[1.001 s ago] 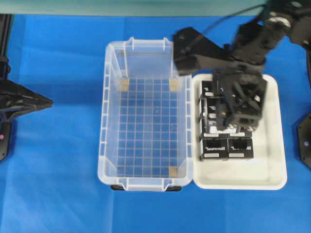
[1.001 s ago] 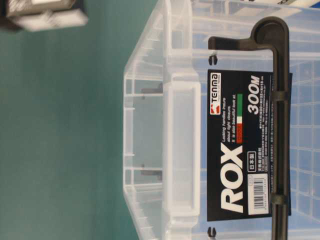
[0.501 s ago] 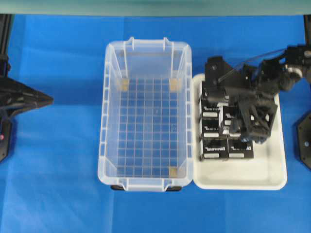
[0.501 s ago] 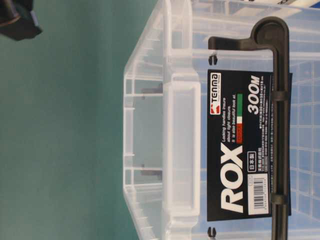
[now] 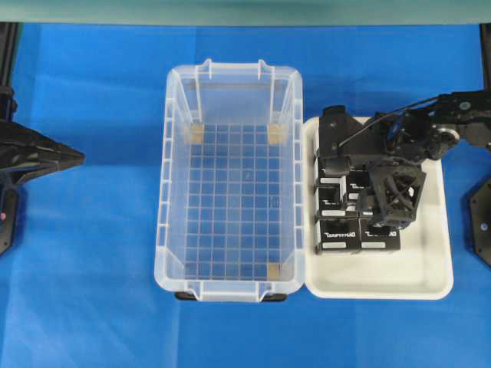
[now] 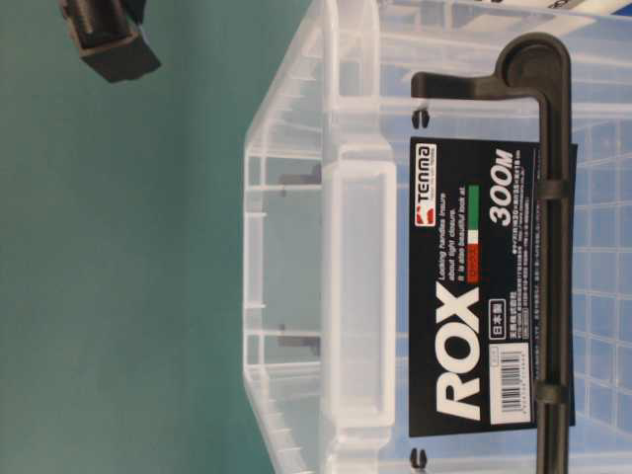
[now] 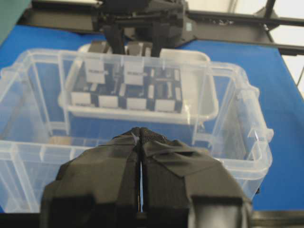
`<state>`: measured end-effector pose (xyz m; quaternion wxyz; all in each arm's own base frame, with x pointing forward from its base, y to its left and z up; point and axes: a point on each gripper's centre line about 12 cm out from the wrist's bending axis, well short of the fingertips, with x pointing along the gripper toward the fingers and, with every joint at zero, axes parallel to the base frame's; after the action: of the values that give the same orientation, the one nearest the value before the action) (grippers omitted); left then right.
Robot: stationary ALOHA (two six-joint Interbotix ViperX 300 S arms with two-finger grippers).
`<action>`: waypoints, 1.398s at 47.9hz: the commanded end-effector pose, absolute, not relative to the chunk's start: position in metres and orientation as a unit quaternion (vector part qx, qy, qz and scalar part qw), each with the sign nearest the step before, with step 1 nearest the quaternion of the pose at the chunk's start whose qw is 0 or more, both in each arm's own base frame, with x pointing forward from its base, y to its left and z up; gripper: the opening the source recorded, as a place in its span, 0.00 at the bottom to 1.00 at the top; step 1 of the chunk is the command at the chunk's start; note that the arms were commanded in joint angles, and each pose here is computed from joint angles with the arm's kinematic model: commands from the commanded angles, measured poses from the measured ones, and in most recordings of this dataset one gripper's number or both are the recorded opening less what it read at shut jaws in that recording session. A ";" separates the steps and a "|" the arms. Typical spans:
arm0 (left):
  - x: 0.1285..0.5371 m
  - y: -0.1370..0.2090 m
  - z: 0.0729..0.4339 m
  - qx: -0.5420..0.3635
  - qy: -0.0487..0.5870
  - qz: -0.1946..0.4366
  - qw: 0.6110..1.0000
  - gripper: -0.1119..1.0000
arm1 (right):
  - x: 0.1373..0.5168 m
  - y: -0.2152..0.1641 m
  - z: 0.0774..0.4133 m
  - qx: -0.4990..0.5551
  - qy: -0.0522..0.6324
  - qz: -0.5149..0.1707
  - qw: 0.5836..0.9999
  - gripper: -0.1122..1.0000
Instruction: Pick the box from inside the plastic case
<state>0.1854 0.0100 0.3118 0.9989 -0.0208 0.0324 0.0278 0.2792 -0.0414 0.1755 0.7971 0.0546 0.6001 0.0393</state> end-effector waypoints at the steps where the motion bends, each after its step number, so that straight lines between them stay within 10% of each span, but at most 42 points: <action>1: 0.187 0.010 0.320 -0.020 0.023 0.028 0.999 0.06 | 0.281 -0.041 0.175 0.051 0.599 0.040 0.798 0.68; 27: 0.187 0.010 0.321 -0.020 0.021 0.028 0.999 0.06 | 0.281 -0.040 0.177 0.060 0.598 0.036 0.798 0.67; 36: 0.187 0.010 0.322 -0.020 0.020 0.028 0.999 0.06 | 0.283 -0.039 0.186 0.055 0.579 0.032 0.813 0.96; 67: 0.187 0.012 0.320 -0.019 0.023 0.031 0.999 0.06 | 0.254 -0.036 0.299 0.026 0.340 -0.016 0.940 0.94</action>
<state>0.1853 0.0103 0.3118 0.9988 -0.0216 0.0324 0.0286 0.2584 -0.0369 0.2882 0.9273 0.0327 0.3727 -0.0117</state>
